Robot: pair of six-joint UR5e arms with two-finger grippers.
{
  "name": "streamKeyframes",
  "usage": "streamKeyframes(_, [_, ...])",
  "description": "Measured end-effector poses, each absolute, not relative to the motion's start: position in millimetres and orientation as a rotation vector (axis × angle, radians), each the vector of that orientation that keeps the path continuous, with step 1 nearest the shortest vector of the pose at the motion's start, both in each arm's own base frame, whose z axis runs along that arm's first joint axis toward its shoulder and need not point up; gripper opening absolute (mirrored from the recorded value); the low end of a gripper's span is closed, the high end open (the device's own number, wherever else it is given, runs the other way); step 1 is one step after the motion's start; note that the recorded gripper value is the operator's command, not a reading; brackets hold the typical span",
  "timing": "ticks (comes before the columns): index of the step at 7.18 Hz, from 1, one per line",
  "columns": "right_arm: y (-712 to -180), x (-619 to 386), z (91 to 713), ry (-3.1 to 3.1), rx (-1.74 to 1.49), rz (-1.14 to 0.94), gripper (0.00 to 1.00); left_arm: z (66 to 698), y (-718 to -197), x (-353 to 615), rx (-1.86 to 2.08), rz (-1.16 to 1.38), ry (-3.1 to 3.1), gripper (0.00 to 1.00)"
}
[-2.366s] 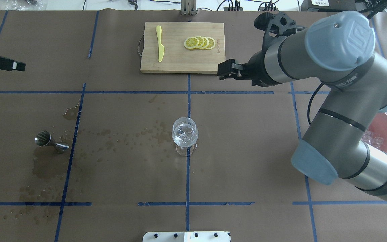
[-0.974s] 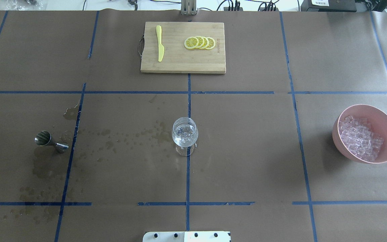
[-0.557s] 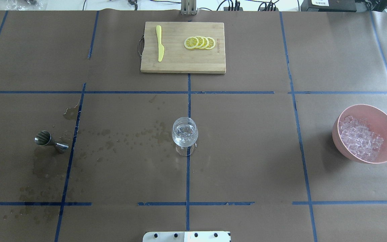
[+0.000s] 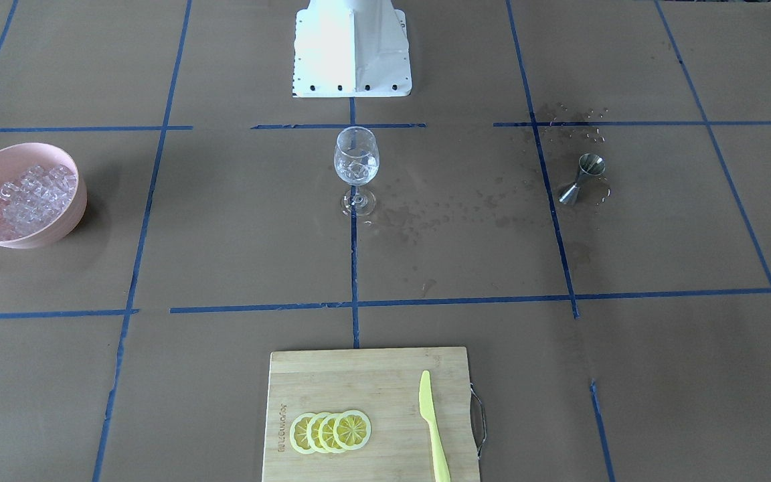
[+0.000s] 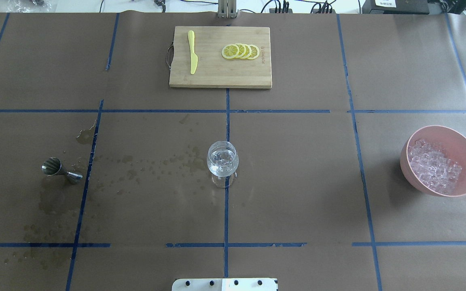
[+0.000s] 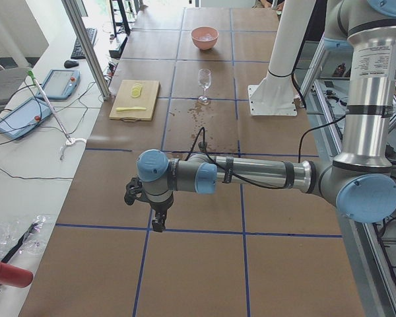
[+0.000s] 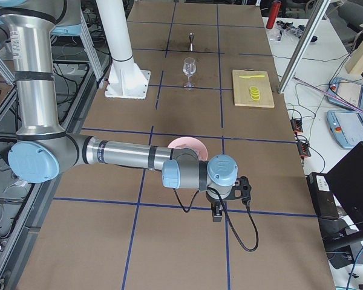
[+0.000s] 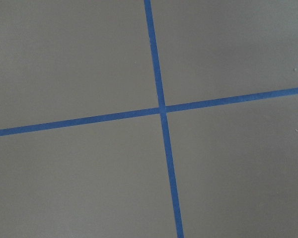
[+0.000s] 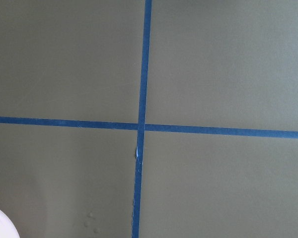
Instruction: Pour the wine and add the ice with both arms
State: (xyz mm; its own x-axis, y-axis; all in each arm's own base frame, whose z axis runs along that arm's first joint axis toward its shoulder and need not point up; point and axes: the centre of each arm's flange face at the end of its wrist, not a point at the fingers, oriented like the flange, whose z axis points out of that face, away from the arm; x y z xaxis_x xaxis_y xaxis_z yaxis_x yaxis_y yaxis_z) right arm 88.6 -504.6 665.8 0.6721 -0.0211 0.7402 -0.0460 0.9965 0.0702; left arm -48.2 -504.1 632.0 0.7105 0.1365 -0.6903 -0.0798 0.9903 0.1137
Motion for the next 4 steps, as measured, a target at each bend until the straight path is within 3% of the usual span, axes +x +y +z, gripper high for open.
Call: streamKeyframes(4, [-500.0, 89.6, 628.7, -0.838, 0.053, 0.11, 1.0, 639.0, -495.9, -48.0, 0.064, 0.114, 0.775, 1.0])
